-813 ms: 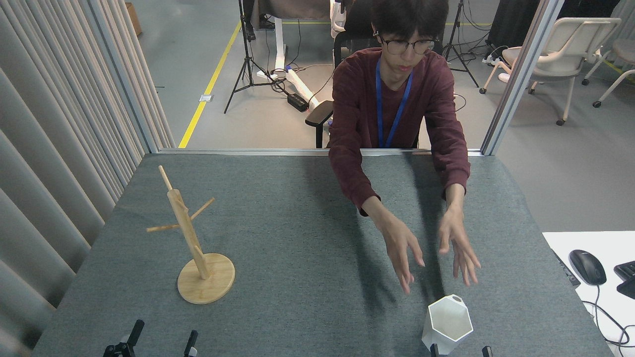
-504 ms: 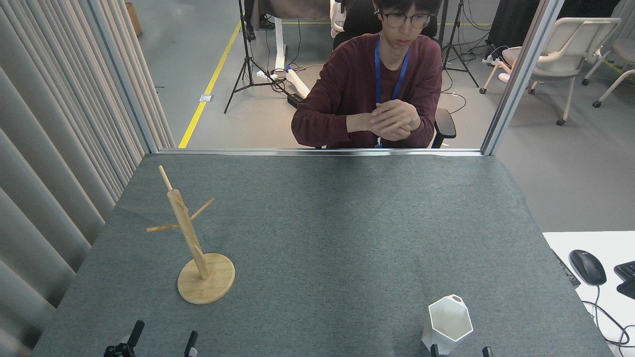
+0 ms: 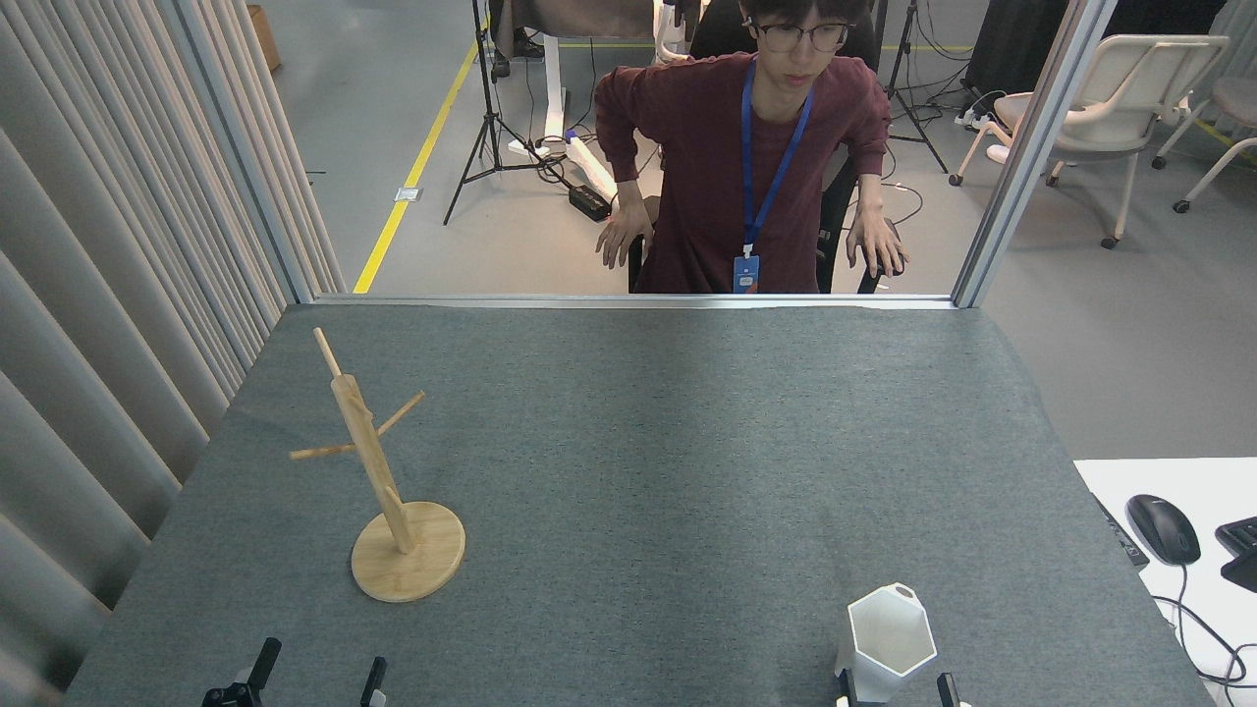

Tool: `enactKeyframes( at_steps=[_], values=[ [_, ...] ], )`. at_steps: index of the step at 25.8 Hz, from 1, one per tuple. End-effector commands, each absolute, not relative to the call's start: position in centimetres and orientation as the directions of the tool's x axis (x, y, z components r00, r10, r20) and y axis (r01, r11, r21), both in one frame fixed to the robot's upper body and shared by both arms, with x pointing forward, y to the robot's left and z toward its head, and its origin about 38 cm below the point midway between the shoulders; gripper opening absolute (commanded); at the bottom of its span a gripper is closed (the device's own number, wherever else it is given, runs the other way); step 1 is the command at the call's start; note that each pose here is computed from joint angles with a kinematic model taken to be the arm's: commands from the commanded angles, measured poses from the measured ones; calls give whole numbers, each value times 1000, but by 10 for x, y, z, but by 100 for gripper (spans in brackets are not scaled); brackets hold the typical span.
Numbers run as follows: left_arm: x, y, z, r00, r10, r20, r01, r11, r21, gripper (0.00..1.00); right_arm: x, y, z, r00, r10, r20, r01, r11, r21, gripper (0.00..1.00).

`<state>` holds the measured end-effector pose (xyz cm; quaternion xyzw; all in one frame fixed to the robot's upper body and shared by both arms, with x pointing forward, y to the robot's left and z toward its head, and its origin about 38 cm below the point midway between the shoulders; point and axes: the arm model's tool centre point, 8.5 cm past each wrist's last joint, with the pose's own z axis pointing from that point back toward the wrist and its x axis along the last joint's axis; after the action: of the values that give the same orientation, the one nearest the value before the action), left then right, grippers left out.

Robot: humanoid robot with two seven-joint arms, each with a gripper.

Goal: Hang cup on storage rack

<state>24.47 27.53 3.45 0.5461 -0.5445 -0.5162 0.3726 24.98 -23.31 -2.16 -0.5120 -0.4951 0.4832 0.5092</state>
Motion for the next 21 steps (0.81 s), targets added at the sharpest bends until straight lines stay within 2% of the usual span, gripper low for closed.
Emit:
enactKeyframes(
  at_steps=[1, 21],
  values=[
    [245, 276, 35, -120, -979, -163, -211, -135, 968, 100, 258, -233, -24, 39, 999, 9, 8, 8, -1000, 99],
    [245, 279, 35, -113, -979, -171, -212, -144, 967, 100, 277, -235, -26, 33, 999, 2, 11, 1, -1000, 99]
  ],
)
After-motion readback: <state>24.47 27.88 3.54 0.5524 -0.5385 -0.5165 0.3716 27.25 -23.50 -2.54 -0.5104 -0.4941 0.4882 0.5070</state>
